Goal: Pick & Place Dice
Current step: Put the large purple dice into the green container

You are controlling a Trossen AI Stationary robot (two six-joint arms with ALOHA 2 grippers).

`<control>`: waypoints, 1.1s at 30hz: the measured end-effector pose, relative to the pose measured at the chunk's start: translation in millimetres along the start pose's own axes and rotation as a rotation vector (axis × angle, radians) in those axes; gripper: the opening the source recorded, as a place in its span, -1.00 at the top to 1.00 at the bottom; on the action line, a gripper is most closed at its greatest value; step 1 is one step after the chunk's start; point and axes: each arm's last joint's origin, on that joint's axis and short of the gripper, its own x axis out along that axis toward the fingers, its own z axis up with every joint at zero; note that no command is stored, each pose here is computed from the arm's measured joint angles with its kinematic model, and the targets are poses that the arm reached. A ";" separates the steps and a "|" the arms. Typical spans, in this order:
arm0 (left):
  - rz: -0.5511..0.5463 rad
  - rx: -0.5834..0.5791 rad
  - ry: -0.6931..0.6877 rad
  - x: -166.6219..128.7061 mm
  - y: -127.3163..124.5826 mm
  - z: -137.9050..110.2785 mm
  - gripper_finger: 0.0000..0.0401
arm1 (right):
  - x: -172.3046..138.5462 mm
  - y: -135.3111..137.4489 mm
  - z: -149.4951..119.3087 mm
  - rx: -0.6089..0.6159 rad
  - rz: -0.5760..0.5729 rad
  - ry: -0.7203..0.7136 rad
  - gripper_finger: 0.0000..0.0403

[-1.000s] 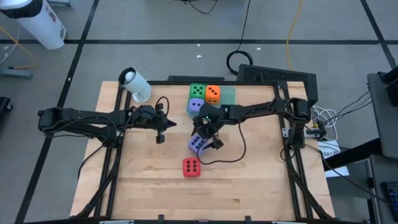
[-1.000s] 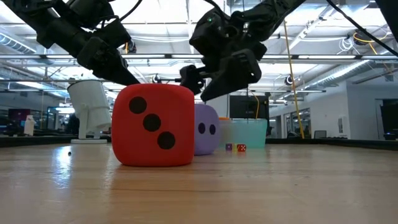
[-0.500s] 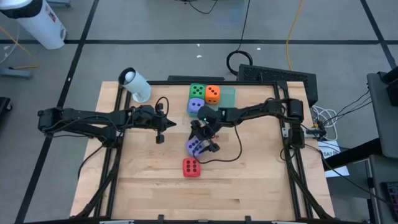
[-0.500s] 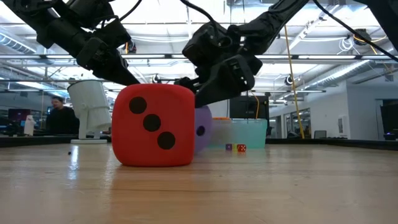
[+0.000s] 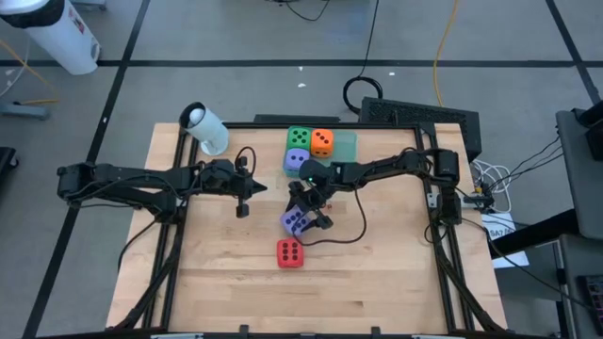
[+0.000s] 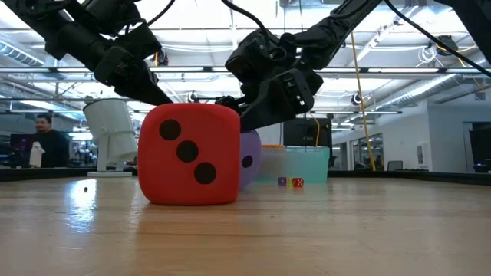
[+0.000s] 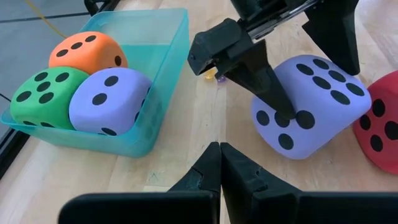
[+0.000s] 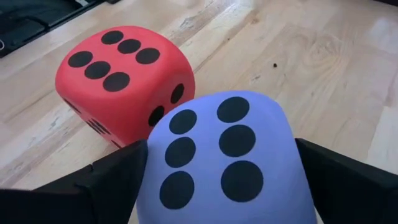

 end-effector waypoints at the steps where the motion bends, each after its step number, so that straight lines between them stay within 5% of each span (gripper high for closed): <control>1: 0.000 0.000 0.000 0.1 0.0 0.0 0.96 | 0.0 -0.2 0.4 -0.005 -0.002 -0.004 -0.83; 21: 0.000 0.000 0.000 0.0 0.0 0.0 0.96 | -55.5 4.1 42.8 -0.063 -0.197 -0.061 -0.54; 33: -0.043 -0.049 0.043 4.8 -3.1 -4.7 0.96 | -52.4 7.0 40.5 0.042 -0.352 0.063 -0.45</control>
